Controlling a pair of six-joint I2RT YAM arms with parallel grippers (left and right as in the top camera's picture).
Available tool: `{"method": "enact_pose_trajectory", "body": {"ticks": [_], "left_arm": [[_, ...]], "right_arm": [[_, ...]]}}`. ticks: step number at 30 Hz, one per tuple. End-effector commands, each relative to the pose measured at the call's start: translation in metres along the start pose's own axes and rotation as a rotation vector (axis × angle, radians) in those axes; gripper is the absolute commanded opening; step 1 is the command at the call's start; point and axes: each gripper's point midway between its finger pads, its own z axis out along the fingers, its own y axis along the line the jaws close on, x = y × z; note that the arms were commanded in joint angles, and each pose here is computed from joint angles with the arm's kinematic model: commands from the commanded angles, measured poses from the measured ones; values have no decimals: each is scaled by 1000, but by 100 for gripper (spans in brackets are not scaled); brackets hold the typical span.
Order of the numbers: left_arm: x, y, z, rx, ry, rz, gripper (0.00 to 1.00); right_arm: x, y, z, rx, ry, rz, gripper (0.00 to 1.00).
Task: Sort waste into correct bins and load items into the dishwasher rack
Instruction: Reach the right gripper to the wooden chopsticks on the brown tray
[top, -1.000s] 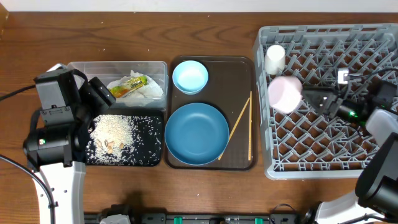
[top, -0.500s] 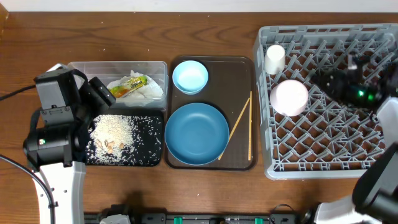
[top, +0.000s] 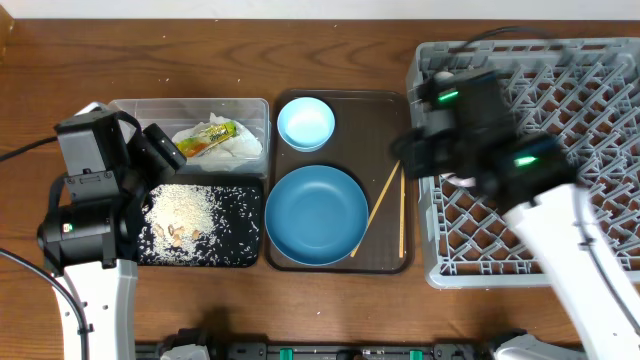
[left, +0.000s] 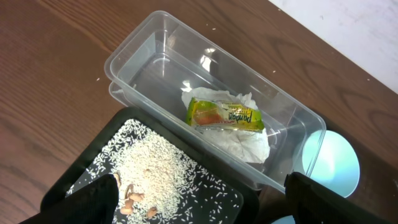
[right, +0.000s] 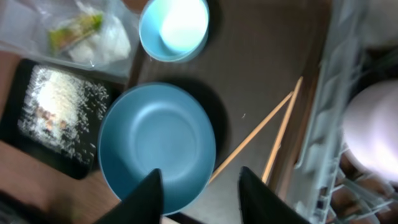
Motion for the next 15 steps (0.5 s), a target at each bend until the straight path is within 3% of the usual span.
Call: {"method": "enact_pose_trajectory", "body": {"ticks": [1,5,15], "left_arm": [[-4,2,-1,-12,-11,1,88],[-4,2,-1,-12,-11,1,88],[-4,2,-1,-12,-11,1,88]], "right_arm": [[22,-6,27,221,-7,148,30],[42,-11,58,340,-19,275,25],[69,-44,134,460,29,403,19]]}}
